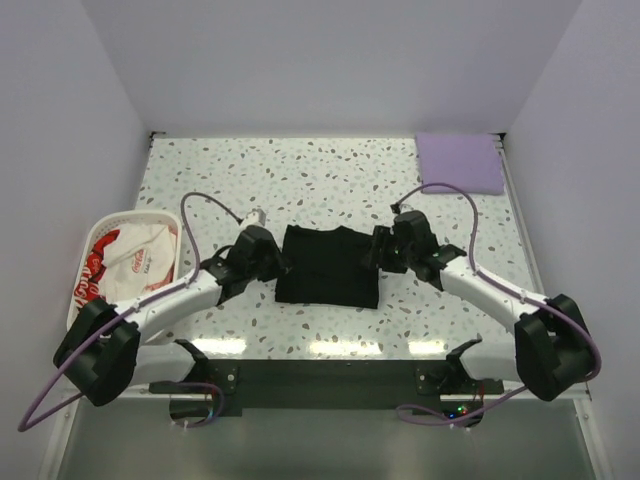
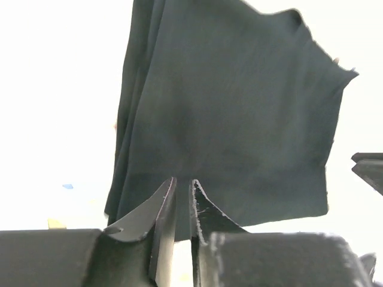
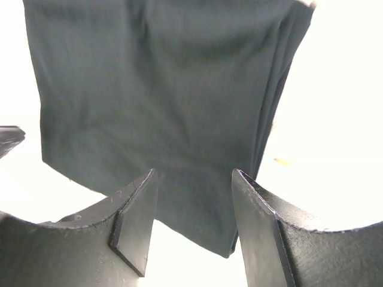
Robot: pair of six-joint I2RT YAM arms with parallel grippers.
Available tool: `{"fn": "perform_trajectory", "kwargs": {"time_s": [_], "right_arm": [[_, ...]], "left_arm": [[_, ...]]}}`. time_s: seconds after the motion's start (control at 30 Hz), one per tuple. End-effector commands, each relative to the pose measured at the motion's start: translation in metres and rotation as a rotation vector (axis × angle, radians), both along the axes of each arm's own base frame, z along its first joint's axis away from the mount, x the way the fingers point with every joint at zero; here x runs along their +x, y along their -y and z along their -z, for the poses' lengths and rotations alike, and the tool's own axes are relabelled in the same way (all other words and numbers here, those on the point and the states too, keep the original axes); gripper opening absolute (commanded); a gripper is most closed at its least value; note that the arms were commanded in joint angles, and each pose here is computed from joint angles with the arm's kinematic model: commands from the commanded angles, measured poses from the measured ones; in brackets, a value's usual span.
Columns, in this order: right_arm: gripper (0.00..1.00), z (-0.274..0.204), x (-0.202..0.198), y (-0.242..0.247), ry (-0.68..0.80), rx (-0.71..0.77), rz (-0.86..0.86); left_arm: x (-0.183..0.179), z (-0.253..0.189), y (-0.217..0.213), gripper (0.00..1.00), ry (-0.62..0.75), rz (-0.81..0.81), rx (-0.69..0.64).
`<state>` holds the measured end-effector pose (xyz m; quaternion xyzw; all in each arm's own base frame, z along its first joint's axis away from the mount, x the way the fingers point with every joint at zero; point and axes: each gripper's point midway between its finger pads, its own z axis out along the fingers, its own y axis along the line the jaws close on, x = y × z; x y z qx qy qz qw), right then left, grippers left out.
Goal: Fold and stack the t-shirts
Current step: Fold the tshirt
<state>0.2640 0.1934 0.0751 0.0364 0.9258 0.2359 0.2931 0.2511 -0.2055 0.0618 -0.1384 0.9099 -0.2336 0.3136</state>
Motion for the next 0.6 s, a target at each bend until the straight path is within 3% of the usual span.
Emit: {"fn": "perform_trajectory", "kwargs": {"time_s": [0.0,0.23,0.57], "right_arm": [[0.56,-0.02,0.033,0.02,0.071,-0.113,0.072],[0.55,-0.029,0.081,0.033,0.073,-0.118,0.147],[0.47,-0.011,0.105,0.028,0.034,-0.107,0.162]], "left_arm": [[0.046,-0.042,-0.023,0.2,0.111,-0.077,0.096],[0.117,-0.053,-0.042,0.3,0.116,-0.097,0.209],[0.153,-0.031,-0.023,0.36,0.062,-0.059,0.21]]}}
